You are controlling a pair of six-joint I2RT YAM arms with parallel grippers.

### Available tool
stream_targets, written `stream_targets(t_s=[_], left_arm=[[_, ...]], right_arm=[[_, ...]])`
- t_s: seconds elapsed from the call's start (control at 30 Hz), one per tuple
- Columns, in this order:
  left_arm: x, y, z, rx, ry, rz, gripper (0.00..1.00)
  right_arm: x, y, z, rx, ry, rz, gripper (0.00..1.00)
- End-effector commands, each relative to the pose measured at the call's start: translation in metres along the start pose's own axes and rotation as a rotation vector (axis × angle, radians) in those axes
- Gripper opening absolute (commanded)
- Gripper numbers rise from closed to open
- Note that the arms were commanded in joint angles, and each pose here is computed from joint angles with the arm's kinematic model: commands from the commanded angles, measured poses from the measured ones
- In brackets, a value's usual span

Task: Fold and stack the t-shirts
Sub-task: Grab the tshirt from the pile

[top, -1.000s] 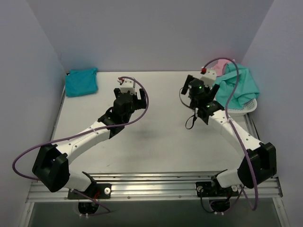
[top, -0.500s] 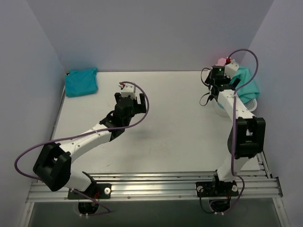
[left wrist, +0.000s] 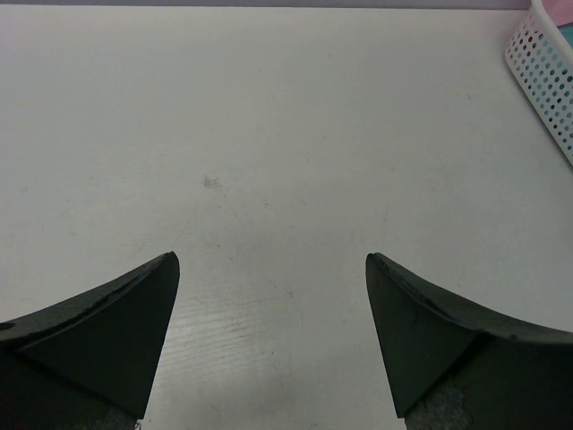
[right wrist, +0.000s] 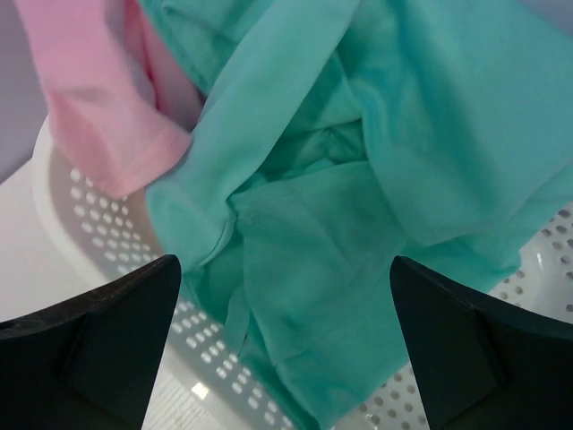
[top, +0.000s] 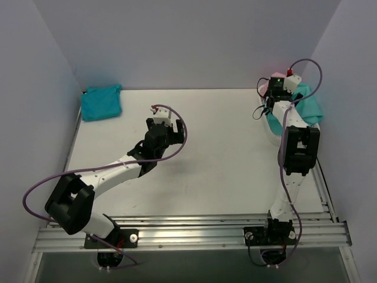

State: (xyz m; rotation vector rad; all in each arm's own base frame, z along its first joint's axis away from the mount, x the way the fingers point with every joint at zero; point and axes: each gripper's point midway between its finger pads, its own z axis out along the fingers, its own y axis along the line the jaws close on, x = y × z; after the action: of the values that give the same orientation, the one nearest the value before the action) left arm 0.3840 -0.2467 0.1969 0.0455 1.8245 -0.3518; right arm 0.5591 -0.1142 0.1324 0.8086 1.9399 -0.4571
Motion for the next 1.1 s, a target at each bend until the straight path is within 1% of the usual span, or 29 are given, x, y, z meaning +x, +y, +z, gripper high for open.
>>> stream_targets(t_s=[0.0, 0.1, 0.17, 0.27, 0.5, 0.6, 0.67, 0.73, 0.77, 0.8, 0.87, 0.9, 1.07], left_arm=[[-0.010, -0.008, 0.005, 0.032, -0.037, -0.036, 0.94], [-0.009, -0.008, 0.005, 0.033, -0.036, -0.038, 0.94], [-0.008, -0.008, 0.006, 0.035, -0.036, -0.036, 0.94], [-0.006, -0.008, 0.008, 0.030, -0.033, -0.035, 0.94], [0.001, -0.007, 0.014, 0.016, -0.021, -0.025, 0.94], [0.003, -0.005, 0.018, 0.005, -0.020, -0.017, 0.94], [0.002, -0.005, 0.020, 0.000, -0.022, -0.014, 0.94], [0.005, -0.005, 0.022, -0.006, -0.018, -0.010, 0.94], [0.005, -0.005, 0.023, -0.004, -0.019, -0.011, 0.94], [0.006, -0.006, 0.024, -0.003, -0.017, -0.010, 0.94], [0.007, -0.007, 0.025, 0.003, -0.015, -0.009, 0.94], [0.008, -0.008, 0.025, 0.006, -0.014, -0.008, 0.94], [0.009, -0.009, 0.027, 0.012, -0.012, -0.012, 0.94]], right_arm=[[-0.043, -0.023, 0.009, 0.070, -0.085, 0.058, 0.98], [-0.045, -0.033, 0.022, 0.088, -0.086, 0.065, 0.96], [-0.037, -0.035, 0.032, 0.093, -0.070, 0.068, 0.93], [-0.028, -0.036, 0.045, 0.091, -0.055, 0.082, 0.92], [-0.012, -0.015, 0.071, 0.048, -0.035, 0.099, 0.92], [-0.017, -0.008, 0.074, 0.026, -0.043, 0.119, 0.91], [-0.020, -0.004, 0.071, 0.014, -0.048, 0.134, 0.91], [-0.032, -0.003, 0.061, 0.000, -0.070, 0.156, 0.91], [-0.030, -0.004, 0.059, -0.004, -0.072, 0.163, 0.91], [-0.042, -0.004, 0.050, -0.014, -0.091, 0.178, 0.91], [-0.045, -0.005, 0.041, -0.019, -0.096, 0.187, 0.91], [-0.054, -0.005, 0.034, -0.026, -0.107, 0.196, 0.91], [-0.069, -0.001, 0.015, -0.042, -0.118, 0.190, 0.91]])
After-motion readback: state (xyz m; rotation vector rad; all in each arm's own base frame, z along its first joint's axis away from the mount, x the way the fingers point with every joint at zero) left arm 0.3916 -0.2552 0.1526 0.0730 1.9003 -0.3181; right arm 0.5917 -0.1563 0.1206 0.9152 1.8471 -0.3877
